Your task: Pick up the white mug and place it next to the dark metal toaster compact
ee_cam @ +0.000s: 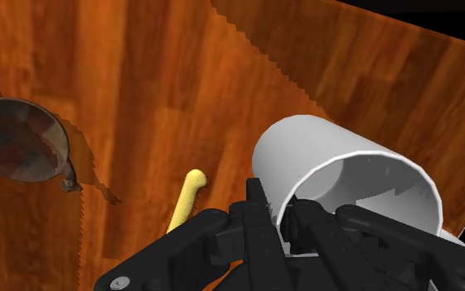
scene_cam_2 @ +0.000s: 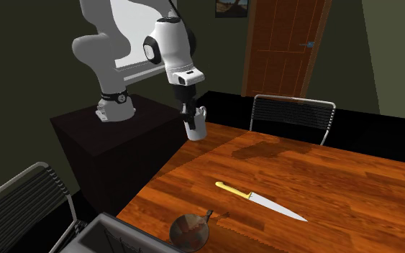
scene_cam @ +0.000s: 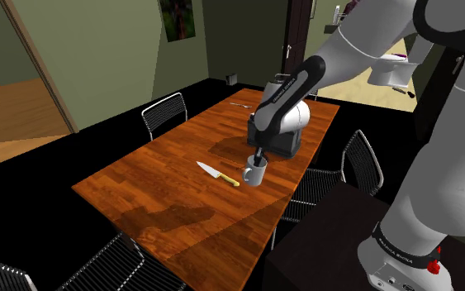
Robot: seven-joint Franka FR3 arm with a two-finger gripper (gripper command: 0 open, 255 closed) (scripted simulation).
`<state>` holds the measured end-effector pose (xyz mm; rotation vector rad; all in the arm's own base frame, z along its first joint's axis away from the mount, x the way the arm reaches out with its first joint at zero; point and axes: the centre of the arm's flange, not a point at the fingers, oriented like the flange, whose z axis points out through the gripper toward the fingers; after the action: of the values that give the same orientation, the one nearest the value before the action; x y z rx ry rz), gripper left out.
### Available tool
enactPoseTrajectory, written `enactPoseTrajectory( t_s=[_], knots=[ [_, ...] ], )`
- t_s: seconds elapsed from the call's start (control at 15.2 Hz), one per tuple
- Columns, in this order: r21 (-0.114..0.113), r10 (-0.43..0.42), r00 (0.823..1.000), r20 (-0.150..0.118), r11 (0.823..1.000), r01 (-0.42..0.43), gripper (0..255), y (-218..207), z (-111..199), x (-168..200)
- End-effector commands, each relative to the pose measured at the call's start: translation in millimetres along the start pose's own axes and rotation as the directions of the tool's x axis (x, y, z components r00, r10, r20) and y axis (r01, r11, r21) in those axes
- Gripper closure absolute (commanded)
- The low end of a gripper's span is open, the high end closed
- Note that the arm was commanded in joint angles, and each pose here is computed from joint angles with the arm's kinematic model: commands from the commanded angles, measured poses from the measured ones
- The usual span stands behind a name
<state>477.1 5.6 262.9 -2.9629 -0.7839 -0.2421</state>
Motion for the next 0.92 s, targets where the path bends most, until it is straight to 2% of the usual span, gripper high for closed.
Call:
enactPoseTrajectory(
  t_s=[0.0,0.86],
  knots=[
    [0.0,0.0,1.0,0.0,1.0,0.0,255,-1,-10,2],
    [0.0,0.0,1.0,0.0,1.0,0.0,255,-2,-78,13]
  ],
)
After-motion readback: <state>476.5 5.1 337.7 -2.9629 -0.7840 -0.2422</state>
